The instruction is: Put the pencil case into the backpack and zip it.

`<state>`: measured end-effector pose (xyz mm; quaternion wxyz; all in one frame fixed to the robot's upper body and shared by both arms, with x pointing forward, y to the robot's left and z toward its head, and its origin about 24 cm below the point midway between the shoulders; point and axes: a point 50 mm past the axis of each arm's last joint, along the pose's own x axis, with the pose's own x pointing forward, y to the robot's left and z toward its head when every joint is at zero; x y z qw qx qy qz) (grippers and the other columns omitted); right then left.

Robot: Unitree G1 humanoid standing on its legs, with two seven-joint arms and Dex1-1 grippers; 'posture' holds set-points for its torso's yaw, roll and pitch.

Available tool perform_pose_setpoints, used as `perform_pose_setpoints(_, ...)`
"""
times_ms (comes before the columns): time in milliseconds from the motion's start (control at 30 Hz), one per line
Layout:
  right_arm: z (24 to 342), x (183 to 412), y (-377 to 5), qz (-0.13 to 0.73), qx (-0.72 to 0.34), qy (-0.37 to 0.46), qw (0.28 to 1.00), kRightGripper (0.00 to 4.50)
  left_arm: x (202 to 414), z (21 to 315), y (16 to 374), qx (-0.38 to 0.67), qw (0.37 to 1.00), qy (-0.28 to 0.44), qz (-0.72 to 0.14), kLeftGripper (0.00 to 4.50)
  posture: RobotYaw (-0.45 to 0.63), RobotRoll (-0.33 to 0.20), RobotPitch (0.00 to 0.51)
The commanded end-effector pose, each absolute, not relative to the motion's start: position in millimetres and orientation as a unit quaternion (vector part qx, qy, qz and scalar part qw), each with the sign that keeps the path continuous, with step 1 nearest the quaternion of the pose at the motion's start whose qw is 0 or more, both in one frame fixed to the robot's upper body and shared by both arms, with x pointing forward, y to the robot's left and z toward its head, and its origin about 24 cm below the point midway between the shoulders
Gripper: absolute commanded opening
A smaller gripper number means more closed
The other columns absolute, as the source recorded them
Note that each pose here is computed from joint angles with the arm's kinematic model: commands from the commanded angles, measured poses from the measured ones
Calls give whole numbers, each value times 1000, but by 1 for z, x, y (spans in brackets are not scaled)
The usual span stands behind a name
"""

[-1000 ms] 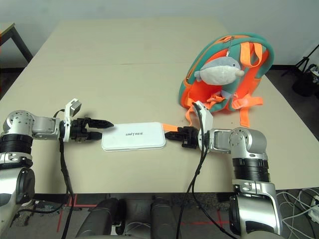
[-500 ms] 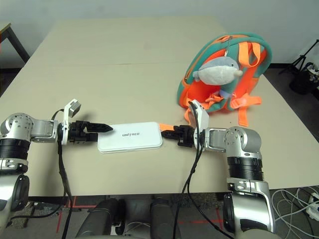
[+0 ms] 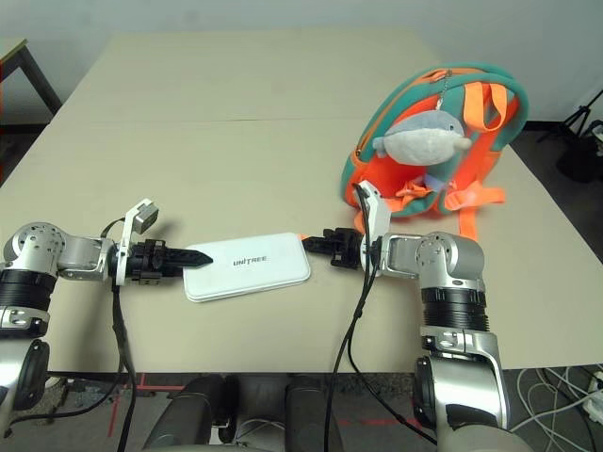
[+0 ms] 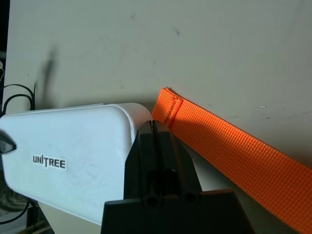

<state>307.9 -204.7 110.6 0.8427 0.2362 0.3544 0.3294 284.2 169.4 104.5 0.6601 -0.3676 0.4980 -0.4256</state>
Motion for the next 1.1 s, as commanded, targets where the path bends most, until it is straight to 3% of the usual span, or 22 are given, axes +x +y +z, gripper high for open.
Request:
perform_pose_setpoints(33,116,311,-196,358,229,332,842,0,277,97,160,-327,663,518,-431,1471,-53,0,126)
perform_pose_setpoints(100,122,313,-197,360,220,313,851,0,278,107,160,-320,677,482,-455,1461,-54,0,126)
perform_pose_setpoints(200,135,316,-200,359,196,263,874,570,283,123,165,-289,716,415,-481,1457,-57,0,124)
perform_pose_setpoints(400,164,316,-208,348,124,169,914,2435,290,150,187,-150,782,297,-528,1452,-57,0,125)
perform_pose_setpoints(633,184,304,-220,315,52,72,945,4500,299,172,201,-12,807,201,-556,1451,-50,0,137)
perform_pose_setpoints(900,202,280,-228,229,29,-14,973,4500,308,202,200,49,814,140,-562,1441,-61,0,150)
perform_pose_setpoints(1100,217,258,-229,205,21,-46,978,4500,313,208,196,54,815,136,-561,1440,-79,0,168)
